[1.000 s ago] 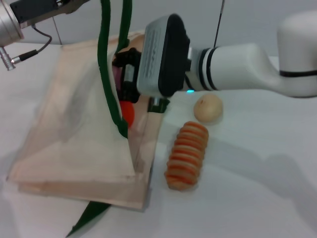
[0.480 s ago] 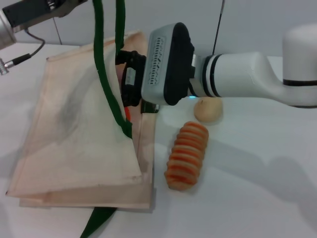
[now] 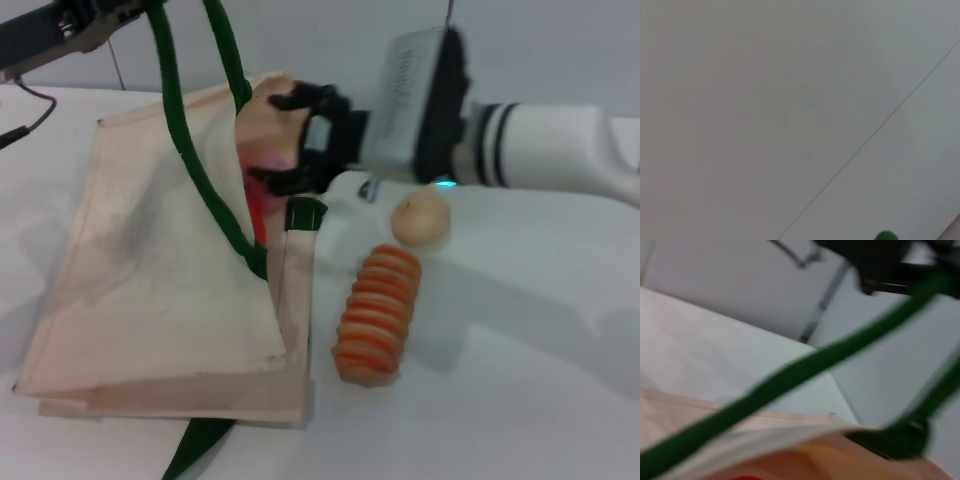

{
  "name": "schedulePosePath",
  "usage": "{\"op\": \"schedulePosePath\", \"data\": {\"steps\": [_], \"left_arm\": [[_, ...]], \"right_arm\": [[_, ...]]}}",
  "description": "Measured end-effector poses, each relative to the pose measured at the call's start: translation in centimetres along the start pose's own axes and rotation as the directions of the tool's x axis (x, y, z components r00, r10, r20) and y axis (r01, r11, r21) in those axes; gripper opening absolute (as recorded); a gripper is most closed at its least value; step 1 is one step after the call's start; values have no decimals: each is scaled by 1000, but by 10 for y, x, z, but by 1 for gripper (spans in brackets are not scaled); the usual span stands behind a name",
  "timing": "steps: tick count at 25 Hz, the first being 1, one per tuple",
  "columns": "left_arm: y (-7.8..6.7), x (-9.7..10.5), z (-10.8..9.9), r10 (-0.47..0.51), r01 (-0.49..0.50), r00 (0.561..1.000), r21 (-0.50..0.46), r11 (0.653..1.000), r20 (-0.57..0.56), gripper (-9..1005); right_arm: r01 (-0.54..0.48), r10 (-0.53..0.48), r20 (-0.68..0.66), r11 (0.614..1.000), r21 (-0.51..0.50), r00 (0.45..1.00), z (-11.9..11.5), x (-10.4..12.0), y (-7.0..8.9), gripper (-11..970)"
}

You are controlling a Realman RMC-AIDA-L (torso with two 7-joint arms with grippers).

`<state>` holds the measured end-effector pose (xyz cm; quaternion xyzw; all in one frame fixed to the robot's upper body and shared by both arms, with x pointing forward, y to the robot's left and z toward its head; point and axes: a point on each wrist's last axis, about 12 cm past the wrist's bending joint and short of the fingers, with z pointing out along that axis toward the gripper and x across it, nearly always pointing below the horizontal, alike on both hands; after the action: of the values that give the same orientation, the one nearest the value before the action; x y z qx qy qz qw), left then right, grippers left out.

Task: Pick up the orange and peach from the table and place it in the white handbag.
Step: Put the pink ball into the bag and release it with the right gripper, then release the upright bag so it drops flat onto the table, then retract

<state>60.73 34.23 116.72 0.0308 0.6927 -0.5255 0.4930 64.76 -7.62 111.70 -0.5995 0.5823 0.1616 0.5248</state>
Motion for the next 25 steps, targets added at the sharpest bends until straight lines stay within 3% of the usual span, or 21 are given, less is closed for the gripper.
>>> {"op": "schedulePosePath", "data": {"steps": [6,10,11,18,22,25], "left_arm": [[5,-2,-5,9,-8,1000,-34,999,19,130],[8,0,-4,33,-31,999,-55,998,26,132],[9,0,-4,35,-33,999,-61,998,28,133],[18,8,-3,53,-48,998,-121,992,40,381],[21,10,-5,64,-56,996,-133,990,63,478],[21,15,-7,67,-56,994,-124,991,87,551]], "right_arm": [[-150,151,-2,983,103,988,-46,34,-34,894],[-227,229,6,961,159,973,-80,52,-47,893],[-241,243,13,956,169,970,-86,55,-49,893],[-329,311,112,910,251,944,-125,75,-47,893],[-379,335,182,859,345,925,-147,90,-42,894],[-388,335,201,842,376,921,-153,94,-41,894]]}}
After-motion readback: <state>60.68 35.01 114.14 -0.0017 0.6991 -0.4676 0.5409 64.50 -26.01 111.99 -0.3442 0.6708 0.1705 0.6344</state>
